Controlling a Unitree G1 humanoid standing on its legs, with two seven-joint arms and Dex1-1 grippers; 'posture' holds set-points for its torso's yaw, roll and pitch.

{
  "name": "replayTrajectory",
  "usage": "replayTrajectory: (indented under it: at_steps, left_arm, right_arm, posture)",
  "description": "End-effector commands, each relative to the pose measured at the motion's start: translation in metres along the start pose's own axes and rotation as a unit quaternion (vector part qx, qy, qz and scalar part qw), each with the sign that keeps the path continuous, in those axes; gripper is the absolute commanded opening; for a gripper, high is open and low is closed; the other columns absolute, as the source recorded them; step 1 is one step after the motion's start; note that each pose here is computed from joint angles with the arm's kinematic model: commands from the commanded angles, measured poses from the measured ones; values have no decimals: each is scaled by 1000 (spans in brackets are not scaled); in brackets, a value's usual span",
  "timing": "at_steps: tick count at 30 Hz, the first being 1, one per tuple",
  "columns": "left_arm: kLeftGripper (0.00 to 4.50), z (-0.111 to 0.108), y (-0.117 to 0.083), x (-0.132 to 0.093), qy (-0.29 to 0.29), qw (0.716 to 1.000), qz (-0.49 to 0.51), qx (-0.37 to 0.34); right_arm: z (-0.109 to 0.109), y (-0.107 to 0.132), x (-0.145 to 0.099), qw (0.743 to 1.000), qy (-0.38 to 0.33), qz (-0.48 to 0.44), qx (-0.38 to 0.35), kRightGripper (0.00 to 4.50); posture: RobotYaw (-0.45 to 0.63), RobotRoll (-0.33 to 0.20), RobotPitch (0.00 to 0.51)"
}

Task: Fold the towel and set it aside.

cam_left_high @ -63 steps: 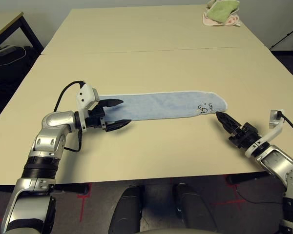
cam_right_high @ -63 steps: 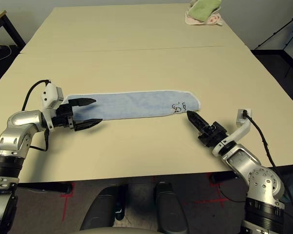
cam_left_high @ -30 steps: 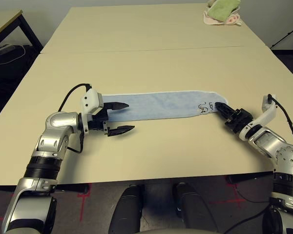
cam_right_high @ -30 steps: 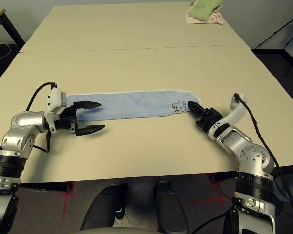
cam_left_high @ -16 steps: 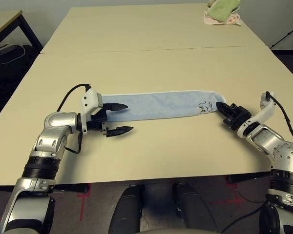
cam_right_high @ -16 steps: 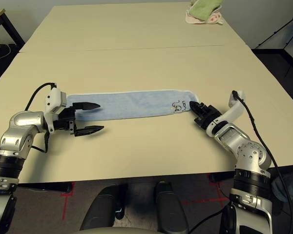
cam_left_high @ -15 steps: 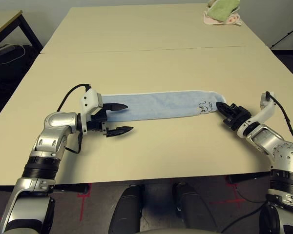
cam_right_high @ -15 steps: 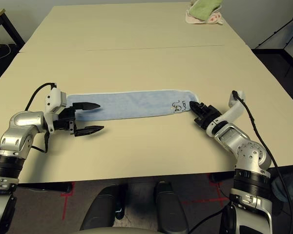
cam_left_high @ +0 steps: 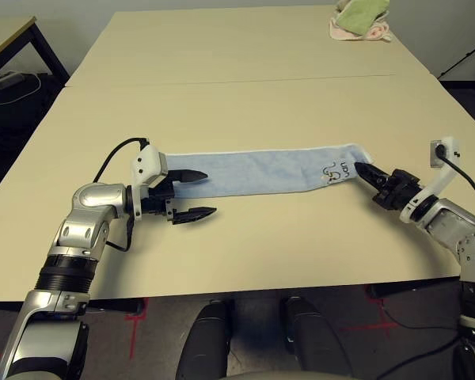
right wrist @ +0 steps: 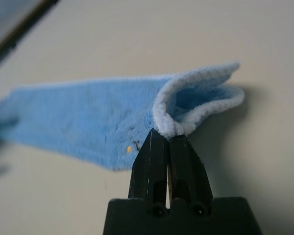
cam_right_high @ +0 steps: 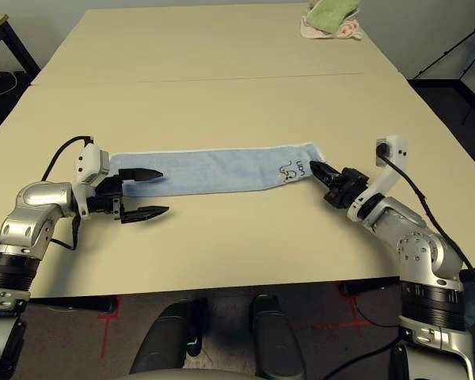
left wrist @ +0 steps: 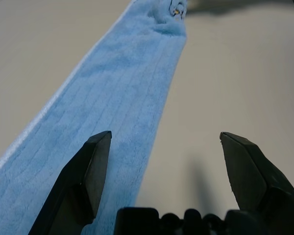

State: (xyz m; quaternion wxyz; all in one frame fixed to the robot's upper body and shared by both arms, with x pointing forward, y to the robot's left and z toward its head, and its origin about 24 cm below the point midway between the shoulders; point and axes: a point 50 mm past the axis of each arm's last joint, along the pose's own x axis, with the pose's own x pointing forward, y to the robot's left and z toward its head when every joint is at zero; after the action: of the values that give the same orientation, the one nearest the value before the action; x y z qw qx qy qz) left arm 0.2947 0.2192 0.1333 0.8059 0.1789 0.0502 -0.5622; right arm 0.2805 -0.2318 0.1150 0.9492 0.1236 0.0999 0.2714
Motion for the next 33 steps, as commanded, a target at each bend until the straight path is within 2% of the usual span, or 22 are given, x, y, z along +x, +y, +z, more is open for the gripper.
replayTrajectory:
  at_steps: [1, 12, 16, 21, 33]
  left_arm:
    - [4500, -2, -3, 0, 14, 1000, -9, 2]
    - [4500, -3, -4, 0, 16, 1000, -6, 0]
    - [4500, -3, -4, -1, 16, 1000, -5, -1]
    - [4500, -3, -5, 0, 17, 1000, -4, -3]
    - [4500, -2, -4, 1, 16, 1000, -3, -4]
  right_arm:
    - [-2, 4, 3, 998, 7, 20, -51, 51]
    - [13, 15, 27, 992, -21, 47, -113, 51]
    - [12, 10, 27, 995, -25, 30, -89, 51]
    - [11, 8, 26, 994, -24, 28, -100, 51]
    - [25, 26, 53, 969, 1, 86, -230, 51]
  posture:
    - [11, 0, 118]
    - [21, 0, 116]
    - [25, 0, 118]
    - [23, 0, 118]
    - [36, 0, 116]
